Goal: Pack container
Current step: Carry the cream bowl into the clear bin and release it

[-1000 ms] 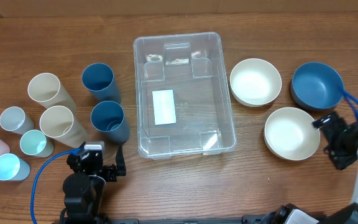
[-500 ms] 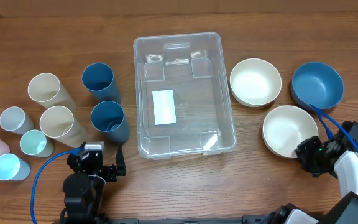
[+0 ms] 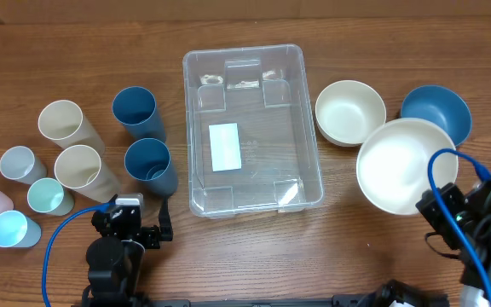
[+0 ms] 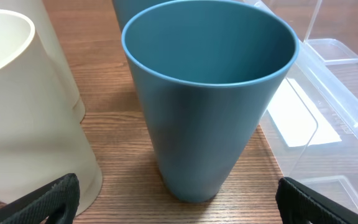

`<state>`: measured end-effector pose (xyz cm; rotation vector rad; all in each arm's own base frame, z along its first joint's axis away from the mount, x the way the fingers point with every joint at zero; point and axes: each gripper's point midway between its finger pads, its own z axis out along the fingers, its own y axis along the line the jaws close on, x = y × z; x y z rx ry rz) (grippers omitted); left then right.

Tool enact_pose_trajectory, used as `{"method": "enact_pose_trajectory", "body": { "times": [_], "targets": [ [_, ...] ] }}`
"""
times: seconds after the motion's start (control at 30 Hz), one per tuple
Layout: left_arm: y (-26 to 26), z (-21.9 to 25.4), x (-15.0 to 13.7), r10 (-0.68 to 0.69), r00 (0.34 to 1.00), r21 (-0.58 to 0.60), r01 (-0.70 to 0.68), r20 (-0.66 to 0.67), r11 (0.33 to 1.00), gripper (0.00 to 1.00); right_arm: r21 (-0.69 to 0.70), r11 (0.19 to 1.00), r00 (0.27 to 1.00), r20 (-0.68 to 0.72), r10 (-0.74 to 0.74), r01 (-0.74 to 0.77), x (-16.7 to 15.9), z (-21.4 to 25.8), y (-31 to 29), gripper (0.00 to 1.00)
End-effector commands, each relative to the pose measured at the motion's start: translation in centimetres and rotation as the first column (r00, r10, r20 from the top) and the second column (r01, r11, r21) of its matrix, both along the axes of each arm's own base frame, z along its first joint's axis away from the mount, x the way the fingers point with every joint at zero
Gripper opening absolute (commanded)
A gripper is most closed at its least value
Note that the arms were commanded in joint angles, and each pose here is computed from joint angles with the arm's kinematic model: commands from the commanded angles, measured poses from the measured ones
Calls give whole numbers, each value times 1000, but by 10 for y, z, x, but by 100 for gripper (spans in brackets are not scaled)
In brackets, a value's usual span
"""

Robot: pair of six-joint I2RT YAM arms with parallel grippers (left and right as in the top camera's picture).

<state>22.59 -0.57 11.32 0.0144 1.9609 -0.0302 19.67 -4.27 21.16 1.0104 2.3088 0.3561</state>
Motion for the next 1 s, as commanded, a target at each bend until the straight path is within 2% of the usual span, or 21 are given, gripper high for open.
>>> {"method": "enact_pose_trajectory", "body": {
  "times": [0.0,0.1,0.13,0.2,0.27,0.33,0.4,0.43,0.57,0.7,0.73,0.77,0.8,0.87,0.97],
  "targets": [
    [0,1,0,4,1000,-20,-4,7,1000,100,-35,978,971,117,210,-207,32,72,38,4],
    [0,1,0,4,1000,-20,-4,7,1000,100,-46,911,898,154,412,-410,68,111,85,4],
    [0,1,0,4,1000,-20,-4,7,1000,100,-50,869,857,147,494,-492,88,118,111,4],
    [0,1,0,4,1000,-20,-3,7,1000,100,-81,825,820,92,566,-560,122,109,143,4],
    [0,1,0,4,1000,-20,-4,7,1000,100,-120,796,802,6,598,-593,158,79,169,4],
    [0,1,0,4,1000,-20,-4,7,1000,100,-125,767,777,-81,624,-629,201,24,198,4],
    [0,1,0,4,1000,-20,-3,7,1000,100,-105,762,768,-132,626,-639,225,-19,208,4],
    [0,1,0,4,1000,-20,-4,7,1000,100,-91,760,763,-160,627,-643,244,-55,216,4],
    [0,1,0,4,1000,-20,-4,7,1000,100,-29,732,728,-140,671,-680,268,-103,241,4],
    [0,1,0,4,1000,-20,-4,7,1000,100,-42,717,716,-119,688,-696,273,-111,255,4],
    [0,1,0,4,1000,-20,-4,7,1000,100,-47,713,713,-110,693,-700,274,-109,258,17],
    [0,1,0,4,1000,-20,-4,7,1000,100,-70,684,688,-102,719,-726,274,-108,262,41],
    [0,1,0,4,1000,-20,-4,7,1000,100,-84,666,672,-97,734,-741,274,-103,265,52],
    [0,1,0,4,1000,-20,-4,7,1000,100,-100,668,675,-65,735,-738,274,-75,265,59],
    [0,1,0,4,1000,-20,-4,7,1000,100,-149,691,698,5,716,-708,269,-2,249,60]
  ]
}}
